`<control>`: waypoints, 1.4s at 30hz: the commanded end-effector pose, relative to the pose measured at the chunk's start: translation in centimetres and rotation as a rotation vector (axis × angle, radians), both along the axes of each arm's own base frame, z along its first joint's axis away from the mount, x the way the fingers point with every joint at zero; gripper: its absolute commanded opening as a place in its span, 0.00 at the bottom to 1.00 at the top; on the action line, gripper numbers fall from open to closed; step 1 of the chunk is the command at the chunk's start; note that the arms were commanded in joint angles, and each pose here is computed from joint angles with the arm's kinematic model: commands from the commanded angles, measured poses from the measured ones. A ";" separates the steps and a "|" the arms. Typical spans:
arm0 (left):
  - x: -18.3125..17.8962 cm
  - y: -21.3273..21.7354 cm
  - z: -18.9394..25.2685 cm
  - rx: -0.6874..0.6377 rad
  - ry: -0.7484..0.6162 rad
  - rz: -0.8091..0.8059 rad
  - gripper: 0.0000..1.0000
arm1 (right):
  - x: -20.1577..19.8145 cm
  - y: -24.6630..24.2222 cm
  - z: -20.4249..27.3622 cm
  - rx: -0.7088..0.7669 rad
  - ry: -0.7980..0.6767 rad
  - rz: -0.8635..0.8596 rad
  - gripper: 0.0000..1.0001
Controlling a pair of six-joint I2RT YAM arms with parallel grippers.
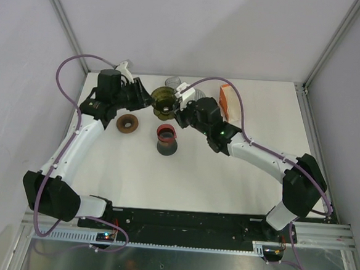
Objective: Place the coffee filter in the dripper
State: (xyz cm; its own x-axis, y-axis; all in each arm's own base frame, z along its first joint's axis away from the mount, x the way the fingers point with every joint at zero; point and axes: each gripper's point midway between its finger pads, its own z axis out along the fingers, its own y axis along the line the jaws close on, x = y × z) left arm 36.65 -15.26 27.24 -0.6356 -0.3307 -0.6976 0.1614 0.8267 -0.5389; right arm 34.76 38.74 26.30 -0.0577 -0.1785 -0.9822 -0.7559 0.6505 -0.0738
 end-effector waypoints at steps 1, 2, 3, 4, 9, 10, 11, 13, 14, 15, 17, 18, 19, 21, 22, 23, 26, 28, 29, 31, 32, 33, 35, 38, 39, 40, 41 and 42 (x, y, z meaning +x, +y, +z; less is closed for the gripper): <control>-0.2 0.8 1.8 0.061 -0.099 -0.014 0.46 | 1.0 -0.4 2.0 0.063 0.019 0.031 0.00; -0.2 0.9 1.6 0.068 -0.100 -0.014 0.49 | 1.1 -0.5 1.7 0.058 0.028 0.037 0.00; -0.2 1.0 1.4 0.073 -0.098 -0.014 0.51 | 1.0 -0.5 1.4 0.053 0.035 0.040 0.00; -0.1 1.1 1.3 0.080 -0.099 -0.013 0.52 | 1.1 -0.6 1.2 0.048 0.041 0.041 0.00; 0.3 2.4 2.0 0.112 -0.132 0.015 0.62 | 0.5 -0.3 0.8 0.039 0.057 0.076 0.00; 0.4 2.8 2.2 0.117 -0.140 0.023 0.65 | 0.1 -0.1 0.7 0.032 0.058 0.104 0.00; 0.6 3.6 2.6 0.119 -0.151 0.036 0.68 | -0.3 0.0 0.6 0.026 0.059 0.125 0.00; 0.8 4.8 3.2 0.118 -0.166 0.049 0.73 | -1.2 0.1 0.1 0.010 0.062 0.173 0.00; 0.9 5.4 3.4 0.120 -0.171 0.058 0.76 | -1.6 0.1 -0.1 0.006 0.062 0.193 0.00; 1.0 6.2 3.5 0.124 -0.176 0.075 0.77 | -1.8 0.0 -0.3 0.003 0.063 0.206 0.00; 1.2 7.3 3.7 0.144 -0.189 0.093 0.80 | -2.2 -0.1 -0.7 0.002 0.064 0.226 0.00; 1.3 7.7 3.6 0.160 -0.192 0.098 0.81 | -2.3 -0.1 -0.7 0.005 0.062 0.236 0.00; 1.4 7.9 3.4 0.174 -0.194 0.102 0.81 | -2.5 -0.1 -0.9 0.008 0.061 0.245 0.00; 1.5 8.2 2.9 0.189 -0.185 0.102 0.82 | -2.7 0.0 -1.3 0.008 0.062 0.261 0.00; 1.5 8.2 2.5 0.193 -0.179 0.100 0.82 | -2.8 0.1 -1.6 0.005 0.065 0.266 0.00; 1.5 8.1 2.3 0.193 -0.174 0.096 0.82 | -2.8 0.1 -1.9 0.003 0.068 0.268 0.00; 1.6 8.1 1.7 0.193 -0.160 0.088 0.82 | -2.6 0.0 -2.7 -0.006 0.080 0.260 0.00; 1.6 8.0 1.6 0.192 -0.157 0.084 0.82 | -2.5 -0.2 -3.1 -0.010 0.086 0.255 0.00; 1.6 8.0 1.5 0.192 -0.157 0.083 0.82 | -2.5 -0.3 -3.2 -0.015 0.088 0.255 0.00; 1.6 8.0 1.6 0.191 -0.158 0.081 0.82 | -2.5 -0.4 -3.6 -0.024 0.094 0.255 0.00; 1.6 8.0 1.6 0.191 -0.157 0.080 0.82 | -2.5 -0.5 -3.8 -0.028 0.099 0.254 0.00; 1.6 8.0 1.6 0.190 -0.158 0.081 0.82 | -2.5 -0.5 -4.0 -0.030 0.102 0.253 0.00; 1.6 8.0 1.6 0.189 -0.157 0.081 0.82 | -2.3 -0.7 -4.3 -0.034 0.109 0.250 0.00; 1.7 7.9 1.6 0.188 -0.158 0.080 0.82 | -2.3 -0.8 -4.7 -0.038 0.120 0.253 0.00; 1.7 7.9 1.6 0.188 -0.158 0.080 0.82 | -2.4 -0.7 -4.8 -0.039 0.122 0.257 0.00; 1.7 7.9 1.6 0.188 -0.157 0.080 0.82 | -2.5 -0.8 -4.9 -0.040 0.124 0.261 0.00; 1.7 7.9 1.6 0.188 -0.157 0.079 0.82 | -2.7 -0.7 -4.9 -0.043 0.124 0.268 0.00; 1.7 7.9 1.6 0.188 -0.157 0.078 0.82 | -2.8 -0.7 -5.0 -0.046 0.124 0.274 0.00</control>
State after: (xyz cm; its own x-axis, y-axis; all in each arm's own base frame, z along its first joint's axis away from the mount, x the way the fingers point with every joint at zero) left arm 38.28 -7.33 28.20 -0.5164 -0.2516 -0.8185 0.1318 0.9211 -0.3663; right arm 32.04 37.82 20.03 -0.1707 -0.2728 -0.9468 -0.8945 0.4459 0.0328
